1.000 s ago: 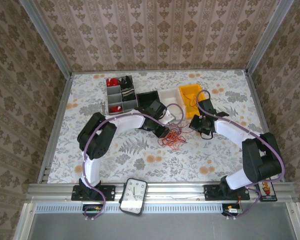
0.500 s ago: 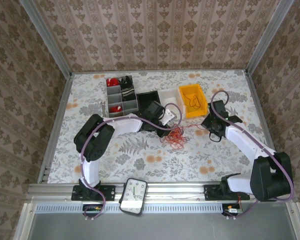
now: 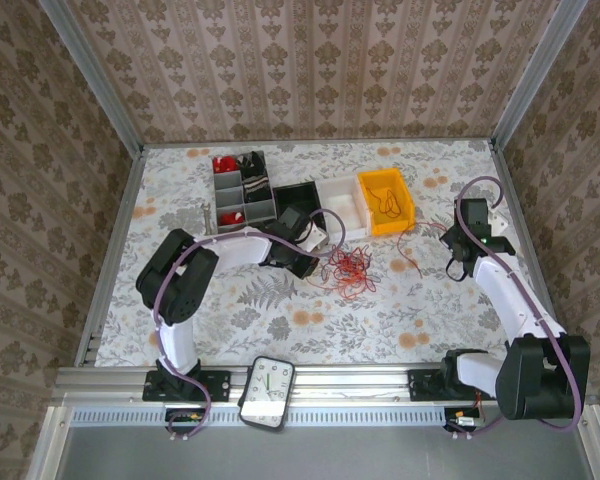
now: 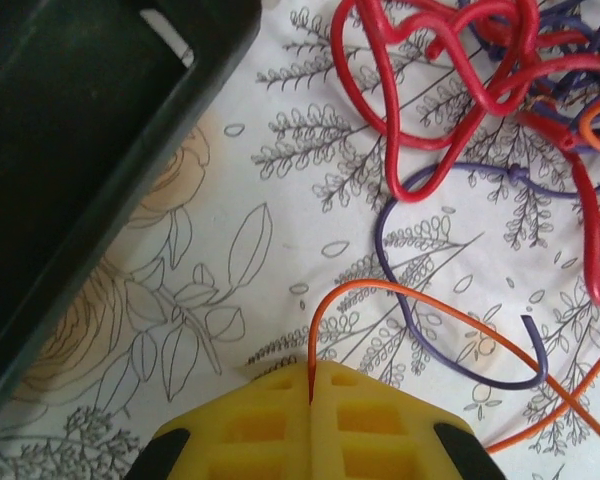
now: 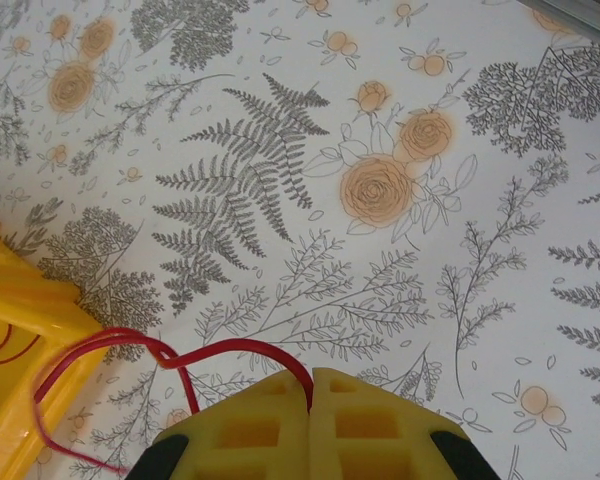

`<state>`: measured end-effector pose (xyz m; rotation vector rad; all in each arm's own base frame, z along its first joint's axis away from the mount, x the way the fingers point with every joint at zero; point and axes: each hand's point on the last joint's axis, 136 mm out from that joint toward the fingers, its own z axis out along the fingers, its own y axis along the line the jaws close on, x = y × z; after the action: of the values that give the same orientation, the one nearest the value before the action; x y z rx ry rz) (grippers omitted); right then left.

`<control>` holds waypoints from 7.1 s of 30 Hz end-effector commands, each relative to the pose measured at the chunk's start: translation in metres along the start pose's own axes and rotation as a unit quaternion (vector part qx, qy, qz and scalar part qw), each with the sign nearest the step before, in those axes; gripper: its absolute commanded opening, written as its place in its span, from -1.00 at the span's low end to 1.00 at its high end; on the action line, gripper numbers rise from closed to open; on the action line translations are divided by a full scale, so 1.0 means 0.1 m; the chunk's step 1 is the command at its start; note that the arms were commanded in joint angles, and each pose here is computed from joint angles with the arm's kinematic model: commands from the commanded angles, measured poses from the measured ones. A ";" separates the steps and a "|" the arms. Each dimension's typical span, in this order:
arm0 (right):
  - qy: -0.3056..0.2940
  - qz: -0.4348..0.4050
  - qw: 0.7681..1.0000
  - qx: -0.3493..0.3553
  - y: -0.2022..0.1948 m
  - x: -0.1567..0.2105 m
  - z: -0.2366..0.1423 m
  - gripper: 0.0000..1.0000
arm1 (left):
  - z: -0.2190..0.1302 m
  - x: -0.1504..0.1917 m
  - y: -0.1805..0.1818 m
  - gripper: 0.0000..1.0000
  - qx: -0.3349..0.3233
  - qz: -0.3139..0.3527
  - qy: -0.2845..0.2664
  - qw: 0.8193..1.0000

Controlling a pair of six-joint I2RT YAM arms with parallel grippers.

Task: Untangle the cables

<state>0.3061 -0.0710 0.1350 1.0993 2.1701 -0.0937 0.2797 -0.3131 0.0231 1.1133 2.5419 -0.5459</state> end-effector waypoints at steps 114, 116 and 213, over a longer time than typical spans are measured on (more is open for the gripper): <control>0.082 -0.337 0.903 -0.254 1.77 1.20 -0.24 0.00 | -0.85 -0.65 -0.31 0.35 -0.042 0.046 -0.200 0.978; 0.109 -0.347 0.887 -0.284 1.73 1.46 -0.32 -0.04 | -0.83 -0.66 -0.34 0.34 -0.037 0.049 -0.194 0.979; 0.202 -0.388 0.854 -0.280 1.85 2.21 -0.07 -0.58 | -0.48 -0.52 0.00 0.29 -0.119 0.005 -0.167 0.979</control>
<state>0.3392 0.1986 0.0477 -0.1841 2.6491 0.4190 0.3081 -0.3165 0.0879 0.8134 2.2536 -0.3848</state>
